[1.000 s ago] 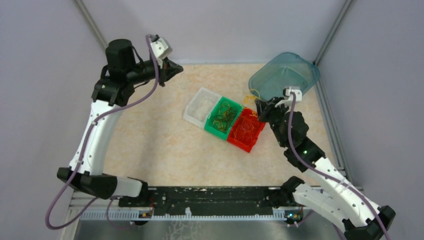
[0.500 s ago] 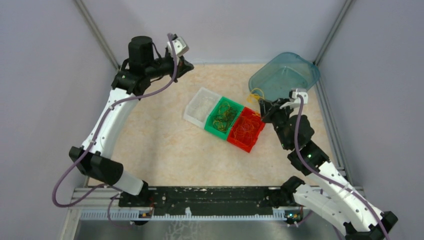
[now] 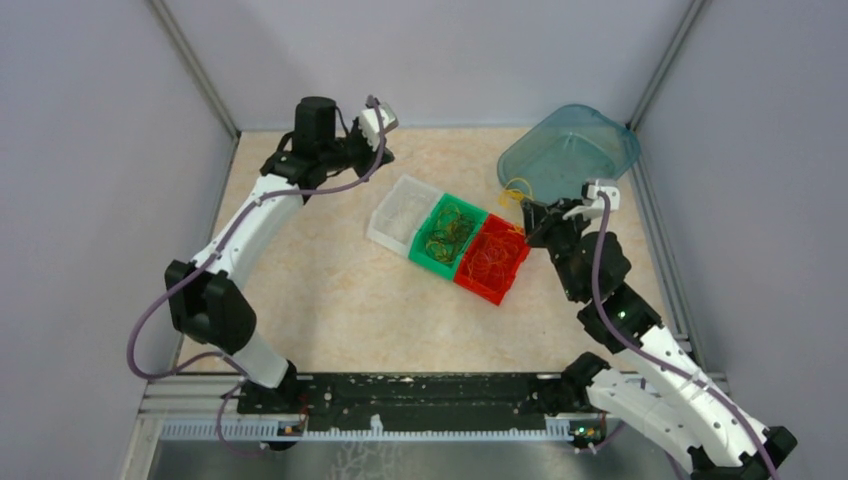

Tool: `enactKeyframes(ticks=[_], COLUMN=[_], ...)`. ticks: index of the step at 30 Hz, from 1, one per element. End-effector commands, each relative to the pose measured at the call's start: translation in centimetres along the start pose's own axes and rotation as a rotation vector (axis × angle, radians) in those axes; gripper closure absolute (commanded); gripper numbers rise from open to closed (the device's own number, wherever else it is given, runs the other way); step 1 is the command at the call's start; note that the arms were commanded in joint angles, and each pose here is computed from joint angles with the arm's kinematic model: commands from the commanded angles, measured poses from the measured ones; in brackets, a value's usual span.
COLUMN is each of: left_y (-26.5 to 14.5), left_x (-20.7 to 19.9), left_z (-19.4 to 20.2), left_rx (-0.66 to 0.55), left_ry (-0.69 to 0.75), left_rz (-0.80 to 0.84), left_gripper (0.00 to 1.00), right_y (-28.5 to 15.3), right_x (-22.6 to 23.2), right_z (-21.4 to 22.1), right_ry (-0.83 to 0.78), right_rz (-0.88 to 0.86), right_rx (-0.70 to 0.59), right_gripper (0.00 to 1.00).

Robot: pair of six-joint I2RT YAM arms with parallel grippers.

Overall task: Untangle the cables
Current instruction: Place the cable in the bin.

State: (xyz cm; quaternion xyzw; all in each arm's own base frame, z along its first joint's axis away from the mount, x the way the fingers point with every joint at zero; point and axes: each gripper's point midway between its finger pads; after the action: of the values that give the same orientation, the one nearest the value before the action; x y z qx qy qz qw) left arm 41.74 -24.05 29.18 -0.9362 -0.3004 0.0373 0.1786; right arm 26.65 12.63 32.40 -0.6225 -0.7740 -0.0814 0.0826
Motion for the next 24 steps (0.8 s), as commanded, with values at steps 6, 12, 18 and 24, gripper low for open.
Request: enactKeyframes(ticks=[6,12,18,24], left_y=[2.2,5.4,7.9,9.0], left_x=[0.0,-3.5,-3.6,-3.9], left_z=[0.9,5.9,10.5,15.0], left_rx=[0.001,0.122,0.197,0.278], left_ry=[0.129,0.148,0.149,0.12], left_rz=[-0.025,0.061,0.072,0.093], left_gripper=[1.0,1.0,1.0,1.0], right_y=[-0.5,-0.3,-0.5,-0.2], right_x=[-0.4,-0.2,-0.5,-0.4], right_z=[-2.5,-2.7,-2.4,-1.4], right_ry=[0.04,0.049,0.042,0.038], right_rz=[0.024,0.021,0.034,0.034], right_rx=[-0.063,-0.059,-0.042,-0.01], right_gripper=[1.0,1.0,1.0,1.0])
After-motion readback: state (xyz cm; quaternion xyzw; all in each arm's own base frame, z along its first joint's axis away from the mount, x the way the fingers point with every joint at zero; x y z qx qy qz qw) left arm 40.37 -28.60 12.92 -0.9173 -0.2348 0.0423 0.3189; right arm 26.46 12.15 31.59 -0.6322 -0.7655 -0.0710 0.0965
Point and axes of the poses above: each gripper's point midway between its finger pads, its own y axis out along the fingers, its own x axis along the line the jaws close on, z = x × y, and after that the axes turned 11 degrees about -y, right-handed
